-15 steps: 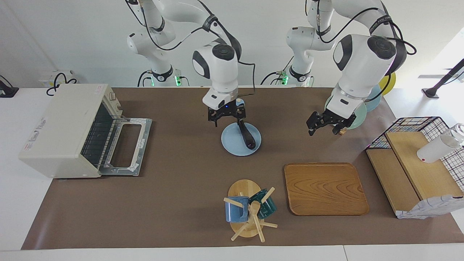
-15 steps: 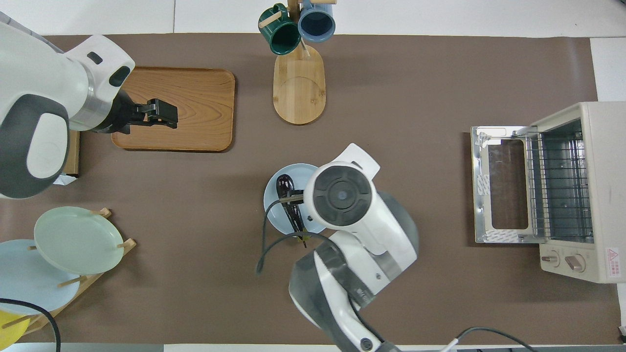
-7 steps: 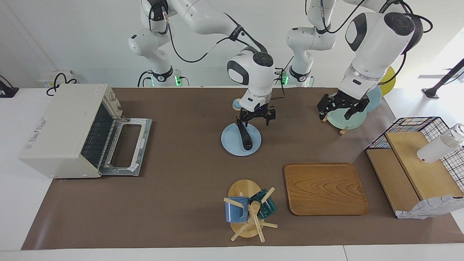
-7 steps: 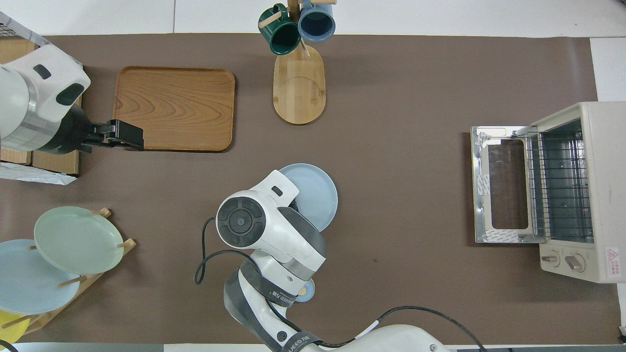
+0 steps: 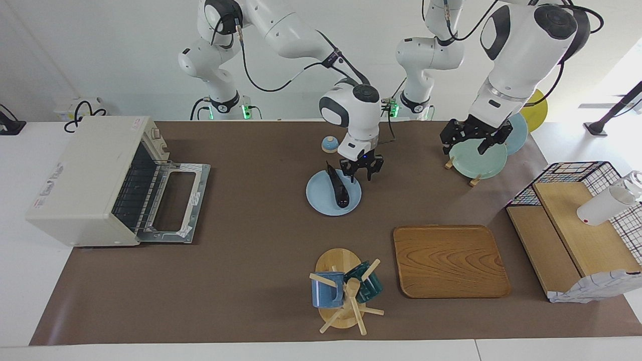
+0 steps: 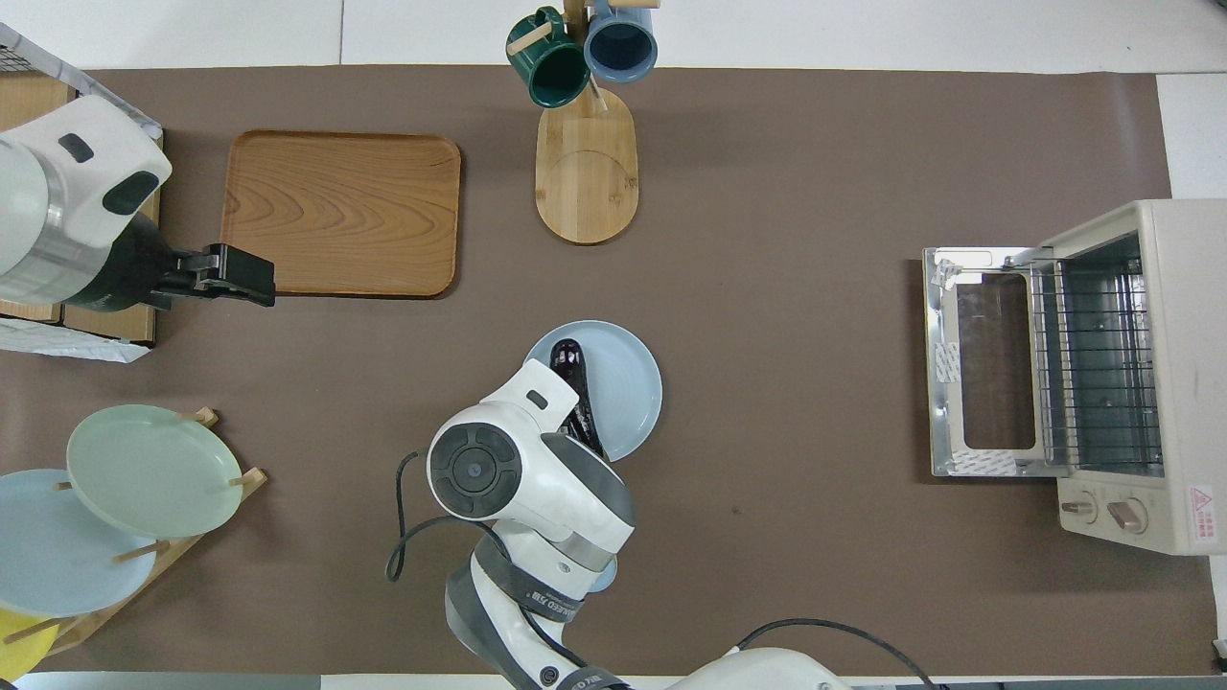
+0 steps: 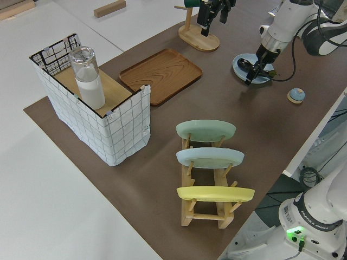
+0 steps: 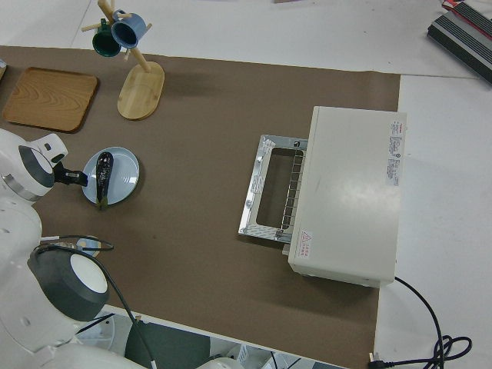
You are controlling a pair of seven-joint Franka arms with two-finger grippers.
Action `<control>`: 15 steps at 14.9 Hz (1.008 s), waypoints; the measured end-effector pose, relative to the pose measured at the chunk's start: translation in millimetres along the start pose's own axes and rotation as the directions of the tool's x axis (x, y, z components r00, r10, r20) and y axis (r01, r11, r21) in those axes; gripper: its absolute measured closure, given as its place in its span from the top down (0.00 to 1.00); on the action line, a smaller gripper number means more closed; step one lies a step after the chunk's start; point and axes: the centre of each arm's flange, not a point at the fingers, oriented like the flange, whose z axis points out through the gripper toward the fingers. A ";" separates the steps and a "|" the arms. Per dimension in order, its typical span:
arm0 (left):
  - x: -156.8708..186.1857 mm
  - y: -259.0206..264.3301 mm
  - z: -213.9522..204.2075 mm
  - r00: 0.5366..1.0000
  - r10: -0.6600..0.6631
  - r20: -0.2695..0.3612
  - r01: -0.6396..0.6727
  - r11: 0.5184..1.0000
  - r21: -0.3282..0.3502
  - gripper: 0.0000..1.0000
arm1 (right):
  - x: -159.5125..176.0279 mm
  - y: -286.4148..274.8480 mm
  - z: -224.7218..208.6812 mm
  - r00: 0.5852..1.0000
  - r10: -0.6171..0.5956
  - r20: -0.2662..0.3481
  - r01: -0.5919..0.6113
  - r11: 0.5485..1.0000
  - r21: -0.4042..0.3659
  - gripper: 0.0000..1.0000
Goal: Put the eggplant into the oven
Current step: 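Carry the eggplant with the right gripper into the open oven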
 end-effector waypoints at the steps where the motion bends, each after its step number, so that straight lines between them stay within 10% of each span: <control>1: -4.2 -4.0 -7.5 1.000 -0.006 -0.007 0.006 1.000 0.001 1.00 | -1.7 1.4 3.3 1.000 0.000 0.001 0.000 1.000 -0.001 0.41; 6: -16.8 -10.4 -17.1 1.000 -0.017 0.005 0.017 1.000 0.008 1.00 | -6.3 11.3 8.0 0.999 -0.019 -0.030 0.019 1.000 0.001 0.11; 15: -20.6 -5.0 -13.3 0.999 -0.007 0.035 0.006 1.000 0.012 1.00 | 77.3 85.4 -75.1 0.988 -0.131 0.081 0.147 0.960 -0.239 0.08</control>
